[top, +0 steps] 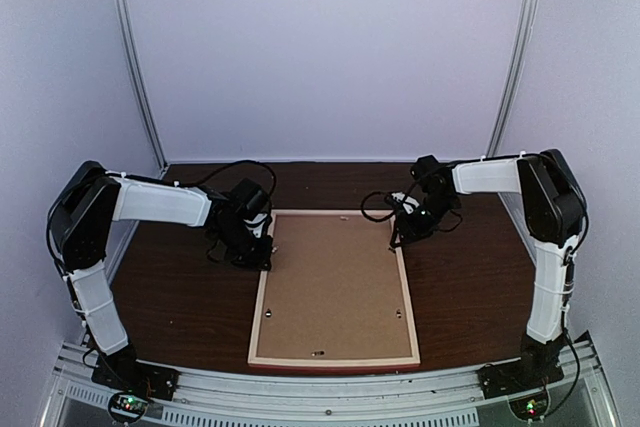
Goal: Put the photo into the frame
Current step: Press the fastener onto the backboard.
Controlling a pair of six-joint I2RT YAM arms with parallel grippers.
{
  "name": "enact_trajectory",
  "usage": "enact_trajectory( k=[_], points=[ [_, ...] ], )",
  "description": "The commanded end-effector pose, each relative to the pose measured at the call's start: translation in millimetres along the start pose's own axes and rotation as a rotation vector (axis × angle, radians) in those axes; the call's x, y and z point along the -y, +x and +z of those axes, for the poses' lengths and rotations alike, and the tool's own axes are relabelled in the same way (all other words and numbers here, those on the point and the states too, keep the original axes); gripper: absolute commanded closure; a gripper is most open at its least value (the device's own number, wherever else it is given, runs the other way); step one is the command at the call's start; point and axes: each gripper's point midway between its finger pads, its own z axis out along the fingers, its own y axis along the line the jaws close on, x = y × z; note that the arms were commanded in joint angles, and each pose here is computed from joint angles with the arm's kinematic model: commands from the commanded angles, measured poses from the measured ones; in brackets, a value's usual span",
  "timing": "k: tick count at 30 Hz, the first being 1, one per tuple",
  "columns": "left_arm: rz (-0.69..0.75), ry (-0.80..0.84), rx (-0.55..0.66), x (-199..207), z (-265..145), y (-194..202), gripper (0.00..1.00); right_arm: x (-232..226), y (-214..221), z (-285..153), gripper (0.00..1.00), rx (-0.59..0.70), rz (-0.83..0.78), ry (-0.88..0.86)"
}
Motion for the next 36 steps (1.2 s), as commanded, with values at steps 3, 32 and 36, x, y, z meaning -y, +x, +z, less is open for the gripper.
enact_trajectory(
  k=[3, 32, 36],
  points=[
    [0.057, 0.041, -0.039, 9, 12, 6, 0.81, 3, 8, 8, 0.52, -0.014, 0.007, -0.011],
    [0.054, 0.039, -0.038, 8, 9, 7, 0.81, -16, 40, -12, 0.42, 0.004, 0.086, 0.046],
    [0.056, 0.044, -0.036, 9, 9, 7, 0.81, -19, 37, -5, 0.43, -0.002, 0.068, 0.072]
  ],
)
